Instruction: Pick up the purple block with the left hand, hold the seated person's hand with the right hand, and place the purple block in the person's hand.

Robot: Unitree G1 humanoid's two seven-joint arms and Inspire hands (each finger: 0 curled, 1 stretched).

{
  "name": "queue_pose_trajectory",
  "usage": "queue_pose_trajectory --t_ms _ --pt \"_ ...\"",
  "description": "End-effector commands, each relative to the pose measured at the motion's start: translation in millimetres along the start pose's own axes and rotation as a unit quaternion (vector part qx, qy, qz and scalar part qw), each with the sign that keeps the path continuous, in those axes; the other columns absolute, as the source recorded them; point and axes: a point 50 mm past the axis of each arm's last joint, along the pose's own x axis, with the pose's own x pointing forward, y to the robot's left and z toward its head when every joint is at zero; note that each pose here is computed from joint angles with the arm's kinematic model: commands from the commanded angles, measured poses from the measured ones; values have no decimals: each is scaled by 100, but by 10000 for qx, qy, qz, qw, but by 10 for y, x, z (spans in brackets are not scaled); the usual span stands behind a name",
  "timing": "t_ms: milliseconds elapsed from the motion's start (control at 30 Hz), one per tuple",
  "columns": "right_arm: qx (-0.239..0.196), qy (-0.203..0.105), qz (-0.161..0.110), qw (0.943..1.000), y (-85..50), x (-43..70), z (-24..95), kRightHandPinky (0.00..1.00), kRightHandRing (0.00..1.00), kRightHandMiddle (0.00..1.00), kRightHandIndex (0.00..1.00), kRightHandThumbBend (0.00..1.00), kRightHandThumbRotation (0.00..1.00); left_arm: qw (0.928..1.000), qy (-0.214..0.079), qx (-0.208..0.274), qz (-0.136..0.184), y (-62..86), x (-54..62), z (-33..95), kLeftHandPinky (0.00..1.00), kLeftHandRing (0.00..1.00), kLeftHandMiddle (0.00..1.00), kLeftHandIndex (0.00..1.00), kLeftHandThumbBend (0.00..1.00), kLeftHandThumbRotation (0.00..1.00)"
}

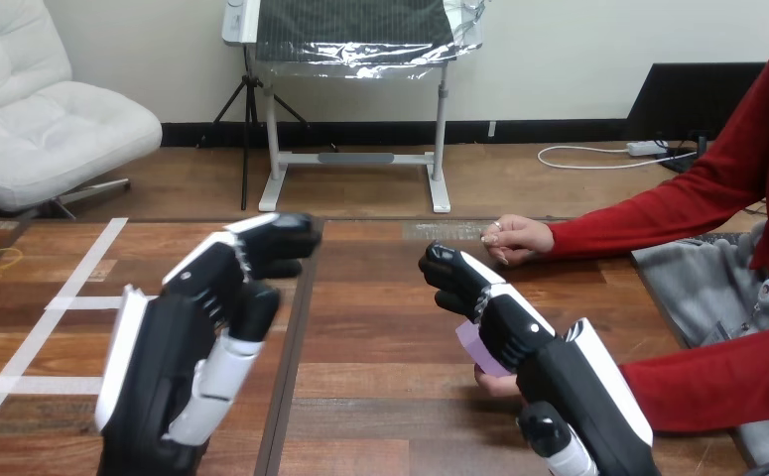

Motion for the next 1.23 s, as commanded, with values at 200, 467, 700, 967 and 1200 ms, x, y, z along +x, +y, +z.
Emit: queue_pose_trajectory --t_ms 200,467,700,967,1200 --pt "61 -451 9 9990 -45 153 157 93 93 91 91 100 100 9991 -295 -294 50 -64 45 16 77 77 75 75 58 84" --pt "88 -490 77 9987 -55 170 166 93 93 90 90 100 100 9988 -278 -387 91 -92 53 18 79 79 78 78 59 84" --pt "81 -510 91 9986 -54 172 165 93 92 90 90 100 100 9992 -263 -314 34 -97 60 12 87 82 80 81 59 84" --pt "44 -436 169 9989 -50 159 168 92 92 91 90 100 100 9991 32 -251 -333 -97 65 -20 92 88 86 87 66 86" --pt "50 -415 193 9989 -41 150 170 93 93 92 91 100 100 9987 137 -1 -490 -102 73 -41 94 93 92 92 74 88"
